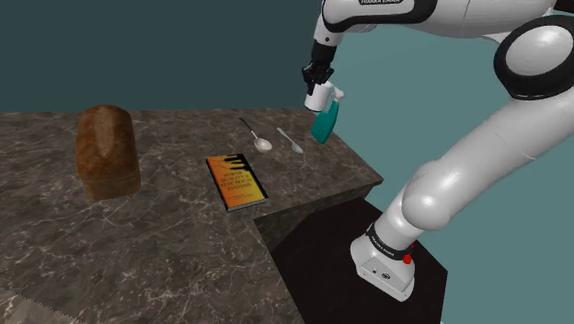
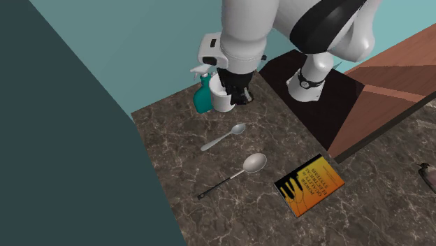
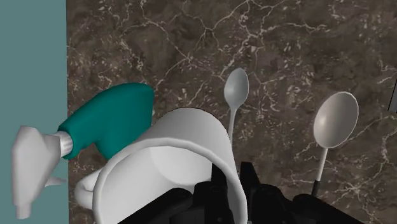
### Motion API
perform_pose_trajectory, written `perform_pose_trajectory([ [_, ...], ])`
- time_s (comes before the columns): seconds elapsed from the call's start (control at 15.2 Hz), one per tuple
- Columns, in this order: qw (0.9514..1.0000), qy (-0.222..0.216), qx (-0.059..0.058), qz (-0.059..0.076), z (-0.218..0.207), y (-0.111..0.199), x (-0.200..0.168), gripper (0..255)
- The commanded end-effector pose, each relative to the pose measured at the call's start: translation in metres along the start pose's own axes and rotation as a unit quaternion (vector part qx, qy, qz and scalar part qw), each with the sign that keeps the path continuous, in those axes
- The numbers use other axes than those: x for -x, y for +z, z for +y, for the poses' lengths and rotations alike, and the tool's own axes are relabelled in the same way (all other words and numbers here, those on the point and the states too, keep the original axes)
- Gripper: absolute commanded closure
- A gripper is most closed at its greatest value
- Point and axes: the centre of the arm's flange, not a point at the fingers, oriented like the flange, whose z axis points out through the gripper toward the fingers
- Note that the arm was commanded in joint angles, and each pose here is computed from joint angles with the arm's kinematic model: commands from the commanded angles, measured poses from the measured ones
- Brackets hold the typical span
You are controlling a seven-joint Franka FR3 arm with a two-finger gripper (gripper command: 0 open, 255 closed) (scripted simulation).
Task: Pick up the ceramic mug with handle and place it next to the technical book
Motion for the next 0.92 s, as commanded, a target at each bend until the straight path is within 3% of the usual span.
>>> perform_pose_trajectory([
  [0.0, 1.0, 0.001, 0.0, 0.0, -0.02, 0.0, 0.02, 255],
  [0.86, 1.0, 0.001, 0.0, 0.0, -0.138, -0.008, 0.145, 255],
])
